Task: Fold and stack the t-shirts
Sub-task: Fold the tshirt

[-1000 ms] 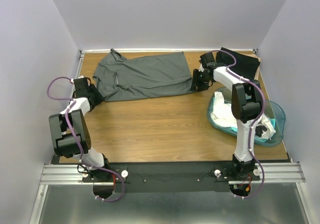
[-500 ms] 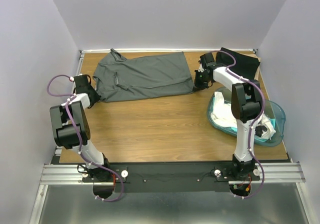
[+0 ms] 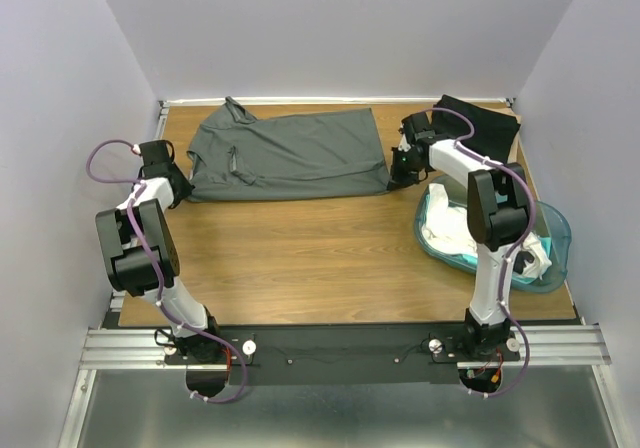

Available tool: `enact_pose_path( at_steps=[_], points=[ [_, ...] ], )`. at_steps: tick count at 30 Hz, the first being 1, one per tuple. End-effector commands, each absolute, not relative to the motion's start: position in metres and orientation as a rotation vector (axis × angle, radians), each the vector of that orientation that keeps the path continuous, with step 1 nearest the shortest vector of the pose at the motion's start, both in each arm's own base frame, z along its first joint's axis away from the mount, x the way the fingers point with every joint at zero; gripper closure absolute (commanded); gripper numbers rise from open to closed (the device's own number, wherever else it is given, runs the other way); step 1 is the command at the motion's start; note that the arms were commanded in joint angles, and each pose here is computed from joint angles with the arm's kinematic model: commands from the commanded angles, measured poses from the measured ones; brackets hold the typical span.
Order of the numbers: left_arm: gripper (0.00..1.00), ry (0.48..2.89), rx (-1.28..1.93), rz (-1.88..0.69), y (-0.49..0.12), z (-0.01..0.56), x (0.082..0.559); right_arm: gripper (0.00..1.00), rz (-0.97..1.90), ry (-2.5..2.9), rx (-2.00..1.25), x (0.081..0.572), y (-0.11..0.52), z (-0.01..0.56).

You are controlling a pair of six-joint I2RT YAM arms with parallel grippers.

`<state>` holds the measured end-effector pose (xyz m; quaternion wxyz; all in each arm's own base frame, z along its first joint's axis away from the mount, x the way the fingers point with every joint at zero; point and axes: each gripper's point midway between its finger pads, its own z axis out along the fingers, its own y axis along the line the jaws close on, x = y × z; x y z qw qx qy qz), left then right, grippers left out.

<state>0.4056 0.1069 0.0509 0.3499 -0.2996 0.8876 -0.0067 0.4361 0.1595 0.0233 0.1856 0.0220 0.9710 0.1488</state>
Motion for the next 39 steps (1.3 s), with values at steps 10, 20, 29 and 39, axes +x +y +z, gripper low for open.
enact_pose_path(
  at_steps=[10, 20, 29, 39],
  points=[
    [1.0, 2.449, -0.785, 0.152, 0.129, 0.048, 0.361, 1.0, 0.395, 2.746, 0.116, 0.399, 0.146, 0.045],
    [0.55, 2.453, -0.786, 0.17, 0.131, 0.068, 0.346, 0.68, 0.394, 2.746, 0.114, 0.38, 0.141, 0.061],
    [0.44, 2.32, -0.718, 0.084, 0.106, 0.129, 0.373, 0.33, 0.462, 2.647, 0.038, 0.4, 0.155, 0.1],
    [0.45, 2.375, -0.447, -0.371, -0.034, 0.109, 0.41, 0.33, 0.628, 2.655, -0.105, 0.408, 0.204, 0.09]
  ],
)
